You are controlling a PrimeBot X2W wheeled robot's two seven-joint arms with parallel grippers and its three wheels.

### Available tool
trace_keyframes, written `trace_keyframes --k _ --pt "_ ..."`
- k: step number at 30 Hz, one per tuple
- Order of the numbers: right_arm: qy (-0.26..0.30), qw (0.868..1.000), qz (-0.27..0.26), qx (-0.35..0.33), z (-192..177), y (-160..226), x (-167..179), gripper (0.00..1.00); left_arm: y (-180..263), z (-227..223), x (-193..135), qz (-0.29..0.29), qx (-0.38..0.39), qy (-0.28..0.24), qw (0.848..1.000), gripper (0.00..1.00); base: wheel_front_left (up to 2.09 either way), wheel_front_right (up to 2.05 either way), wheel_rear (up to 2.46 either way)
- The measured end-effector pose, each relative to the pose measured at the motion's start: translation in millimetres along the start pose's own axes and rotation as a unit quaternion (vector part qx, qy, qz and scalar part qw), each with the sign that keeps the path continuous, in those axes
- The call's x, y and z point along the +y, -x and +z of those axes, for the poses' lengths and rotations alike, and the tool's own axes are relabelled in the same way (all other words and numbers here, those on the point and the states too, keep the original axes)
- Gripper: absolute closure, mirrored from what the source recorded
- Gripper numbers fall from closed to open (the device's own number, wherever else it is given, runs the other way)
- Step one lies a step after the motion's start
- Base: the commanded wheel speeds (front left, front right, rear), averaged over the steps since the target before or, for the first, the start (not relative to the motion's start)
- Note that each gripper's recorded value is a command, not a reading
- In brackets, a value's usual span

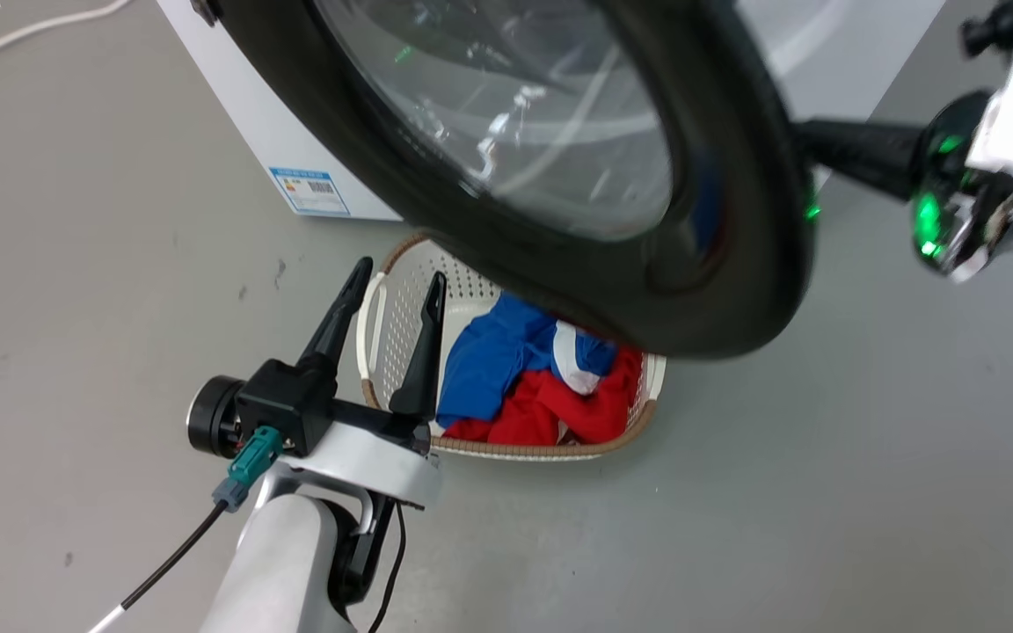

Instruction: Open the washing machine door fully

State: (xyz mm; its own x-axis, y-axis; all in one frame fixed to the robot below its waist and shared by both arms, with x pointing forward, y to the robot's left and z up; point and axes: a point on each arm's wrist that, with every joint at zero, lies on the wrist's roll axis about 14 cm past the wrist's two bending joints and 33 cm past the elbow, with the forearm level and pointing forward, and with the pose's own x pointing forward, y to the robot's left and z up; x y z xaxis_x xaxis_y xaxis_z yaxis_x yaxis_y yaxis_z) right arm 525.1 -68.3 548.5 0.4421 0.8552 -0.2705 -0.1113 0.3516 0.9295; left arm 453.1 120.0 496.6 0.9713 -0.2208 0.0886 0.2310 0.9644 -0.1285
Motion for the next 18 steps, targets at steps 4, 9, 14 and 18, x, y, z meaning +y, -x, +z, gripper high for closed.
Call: trace_keyframes --k 4,9,14,18 --pt "0.008 0.999 0.018 0.031 -32.2 -1.5 17.2 1.00 10.1 6.9 -2.6 -0.001 -0.004 0.000 1.000 0.00 0.00 0.00 0.00" --pt "0.022 0.996 0.046 0.070 -71.8 -4.5 43.6 1.00 25.3 14.0 -2.3 0.005 -0.007 0.001 1.000 0.00 0.00 0.00 0.00" --pt "0.032 0.991 0.068 0.109 -111.5 -10.0 62.5 1.00 37.6 19.7 -3.0 0.007 -0.011 0.000 1.000 0.00 0.00 0.00 0.00" --pt "0.034 0.988 0.082 0.129 -136.8 -15.7 74.0 1.00 46.3 24.1 -3.7 0.009 -0.014 -0.001 1.000 0.00 0.00 0.00 0.00"
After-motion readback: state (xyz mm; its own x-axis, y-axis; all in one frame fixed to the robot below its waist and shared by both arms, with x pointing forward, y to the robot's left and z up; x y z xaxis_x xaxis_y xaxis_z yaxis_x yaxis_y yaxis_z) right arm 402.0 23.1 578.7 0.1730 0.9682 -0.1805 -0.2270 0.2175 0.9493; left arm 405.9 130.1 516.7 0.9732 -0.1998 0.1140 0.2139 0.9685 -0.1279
